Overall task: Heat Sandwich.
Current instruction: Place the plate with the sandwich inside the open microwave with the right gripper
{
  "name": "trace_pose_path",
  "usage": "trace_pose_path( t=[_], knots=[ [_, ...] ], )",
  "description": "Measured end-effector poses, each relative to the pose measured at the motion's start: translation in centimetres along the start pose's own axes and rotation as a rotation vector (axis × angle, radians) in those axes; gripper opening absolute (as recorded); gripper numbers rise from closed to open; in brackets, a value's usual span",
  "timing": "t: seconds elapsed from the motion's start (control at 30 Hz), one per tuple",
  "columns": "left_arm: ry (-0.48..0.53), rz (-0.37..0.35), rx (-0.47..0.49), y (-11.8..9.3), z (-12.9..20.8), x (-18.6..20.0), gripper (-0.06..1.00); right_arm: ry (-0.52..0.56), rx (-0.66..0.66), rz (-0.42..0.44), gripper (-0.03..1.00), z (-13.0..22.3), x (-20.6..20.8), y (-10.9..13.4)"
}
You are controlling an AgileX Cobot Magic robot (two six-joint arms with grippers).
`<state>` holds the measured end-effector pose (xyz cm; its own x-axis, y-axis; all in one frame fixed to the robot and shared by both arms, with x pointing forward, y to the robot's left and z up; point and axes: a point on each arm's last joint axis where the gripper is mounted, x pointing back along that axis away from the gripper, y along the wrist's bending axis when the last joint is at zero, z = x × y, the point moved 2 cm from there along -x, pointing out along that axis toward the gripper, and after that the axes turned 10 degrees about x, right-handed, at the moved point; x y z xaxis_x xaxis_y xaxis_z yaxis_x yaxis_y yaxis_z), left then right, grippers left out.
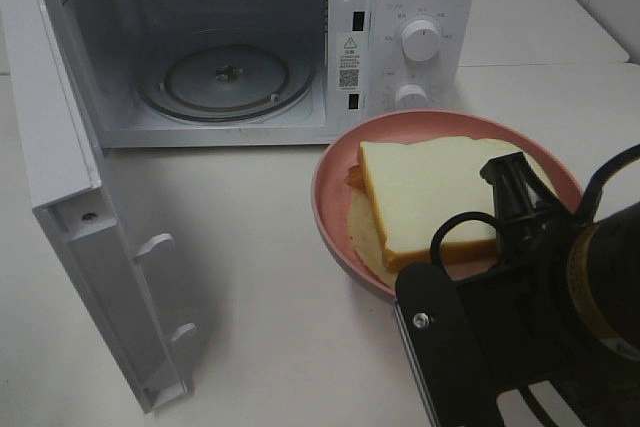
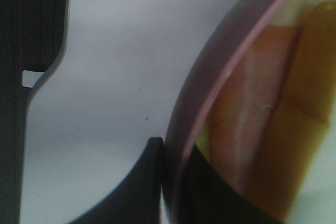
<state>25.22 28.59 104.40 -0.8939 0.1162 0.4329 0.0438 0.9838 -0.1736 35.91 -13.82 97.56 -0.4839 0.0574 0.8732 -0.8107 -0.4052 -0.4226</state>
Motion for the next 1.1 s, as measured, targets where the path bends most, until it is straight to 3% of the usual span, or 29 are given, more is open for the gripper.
trace_pose_path(
  t=[0.3, 0.5, 0.63, 1.1],
  knots=[
    [0.000, 0.000, 0.000, 0.0, 0.0, 0.0, 0.99, -0.010, 0.073, 0.015, 0.06, -0.1, 0.0, -0.2],
    [0.000, 0.000, 0.000, 0.0, 0.0, 0.0, 0.99, -0.053, 0.226, 0.034, 0.06, -0.6, 0.0, -0.3],
    [0.000, 0.000, 0.000, 0.0, 0.0, 0.0, 0.99, -0.076, 0.262, 0.046, 0.06, -0.7, -0.1, -0.5],
    [0.000, 0.000, 0.000, 0.0, 0.0, 0.0, 0.99, -0.166, 0.408, 0.044, 0.06, 1.8, -2.0, -2.6]
  ],
)
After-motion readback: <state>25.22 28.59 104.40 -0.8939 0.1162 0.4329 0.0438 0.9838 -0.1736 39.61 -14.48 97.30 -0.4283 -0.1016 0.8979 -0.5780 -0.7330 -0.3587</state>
